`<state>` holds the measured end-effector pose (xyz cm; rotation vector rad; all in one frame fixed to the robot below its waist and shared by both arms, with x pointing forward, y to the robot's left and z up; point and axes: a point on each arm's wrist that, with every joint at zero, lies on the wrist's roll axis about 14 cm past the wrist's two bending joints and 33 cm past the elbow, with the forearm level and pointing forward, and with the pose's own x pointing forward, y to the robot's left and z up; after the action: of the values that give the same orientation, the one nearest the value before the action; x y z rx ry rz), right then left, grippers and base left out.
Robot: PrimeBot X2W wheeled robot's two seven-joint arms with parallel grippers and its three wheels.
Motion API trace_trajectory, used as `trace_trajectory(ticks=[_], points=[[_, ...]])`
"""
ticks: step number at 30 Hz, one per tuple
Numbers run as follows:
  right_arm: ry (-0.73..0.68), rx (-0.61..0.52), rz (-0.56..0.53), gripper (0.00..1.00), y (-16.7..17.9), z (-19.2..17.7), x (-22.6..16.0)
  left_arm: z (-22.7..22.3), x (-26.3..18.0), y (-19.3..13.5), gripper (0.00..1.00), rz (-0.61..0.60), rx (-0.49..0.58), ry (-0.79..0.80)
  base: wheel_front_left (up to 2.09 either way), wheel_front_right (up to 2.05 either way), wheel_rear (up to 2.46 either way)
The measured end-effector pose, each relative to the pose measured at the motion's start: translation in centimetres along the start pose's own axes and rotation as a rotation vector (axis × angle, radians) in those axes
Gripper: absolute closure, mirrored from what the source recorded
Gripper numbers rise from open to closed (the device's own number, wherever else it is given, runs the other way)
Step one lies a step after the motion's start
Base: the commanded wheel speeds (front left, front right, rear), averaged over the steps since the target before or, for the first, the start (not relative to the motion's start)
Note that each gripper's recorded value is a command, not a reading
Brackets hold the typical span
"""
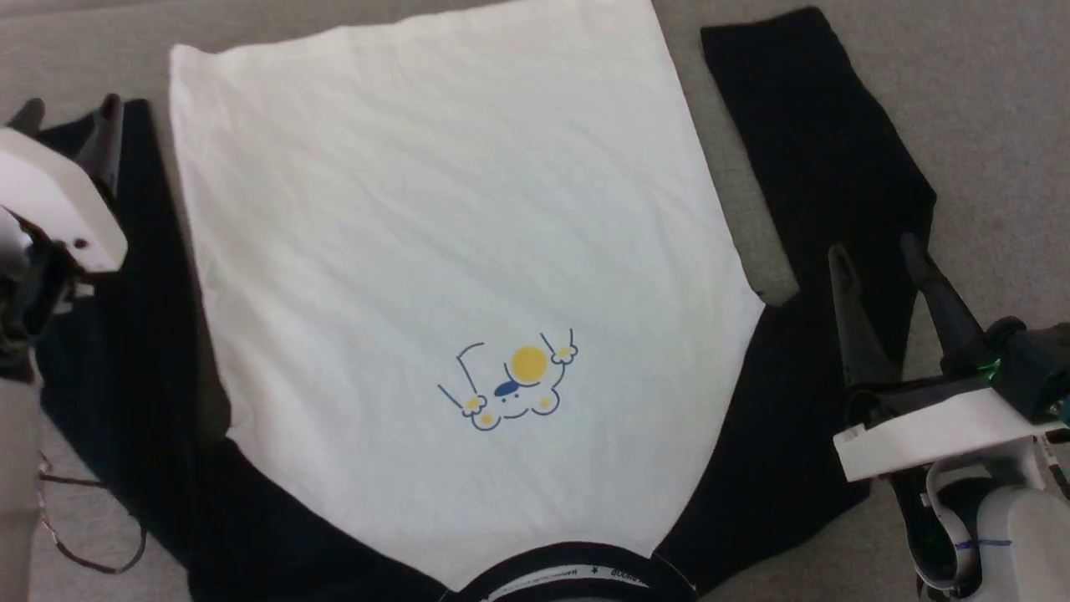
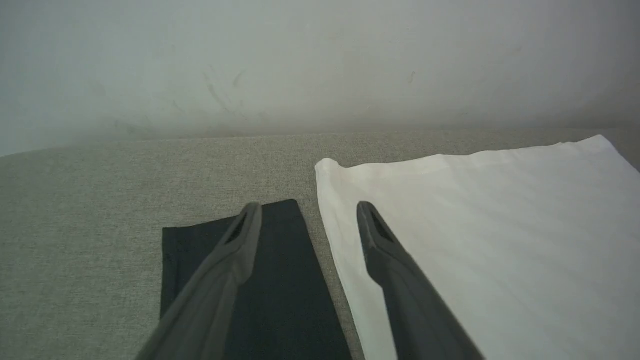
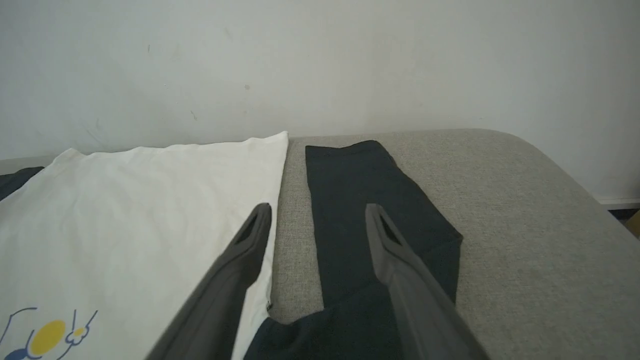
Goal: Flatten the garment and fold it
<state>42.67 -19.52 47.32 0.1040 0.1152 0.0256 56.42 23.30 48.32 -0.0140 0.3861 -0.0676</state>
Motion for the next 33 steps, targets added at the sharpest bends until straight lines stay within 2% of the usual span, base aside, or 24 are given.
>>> trace_trajectory(ticks=[7,11,14,17,18,20,25,33], points=[[0.045,0.029,-0.044,0.0,-1.5,-2.2,0.3,-4.9,4.2,1.2,0.0,0.057,-0.066,0.248,0.0,0.0,0.0],[0.067,0.034,-0.075,0.0,-2.6,-3.3,0.4,-7.9,5.6,0.7,0.0,0.067,-0.086,0.364,0.0,0.0,0.0],[0.093,0.036,-0.094,0.0,-3.2,-4.3,0.3,-9.0,6.4,0.8,0.0,0.087,-0.109,0.409,0.0,0.0,0.0],[0.104,0.032,-0.108,0.0,-3.7,-4.8,0.3,-9.4,6.8,1.2,0.0,0.114,-0.089,0.458,0.0,0.0,0.0],[0.108,0.033,-0.112,0.0,-3.8,-5.0,0.2,-9.4,6.9,1.3,0.52,0.122,-0.084,0.471,0.0,0.0,0.0],[0.11,0.034,-0.119,0.0,-4.0,-5.2,0.1,-9.4,6.9,1.4,1.0,0.132,-0.071,0.493,0.0,0.0,0.0],[0.101,0.036,-0.112,0.0,-3.9,-4.9,0.4,-9.0,6.2,2.3,1.0,0.169,-0.031,0.466,0.0,0.0,0.0],[0.056,0.043,-0.093,0.0,-3.2,-3.3,0.4,-6.0,5.0,3.5,1.0,0.204,0.037,0.246,0.0,0.0,0.0]])
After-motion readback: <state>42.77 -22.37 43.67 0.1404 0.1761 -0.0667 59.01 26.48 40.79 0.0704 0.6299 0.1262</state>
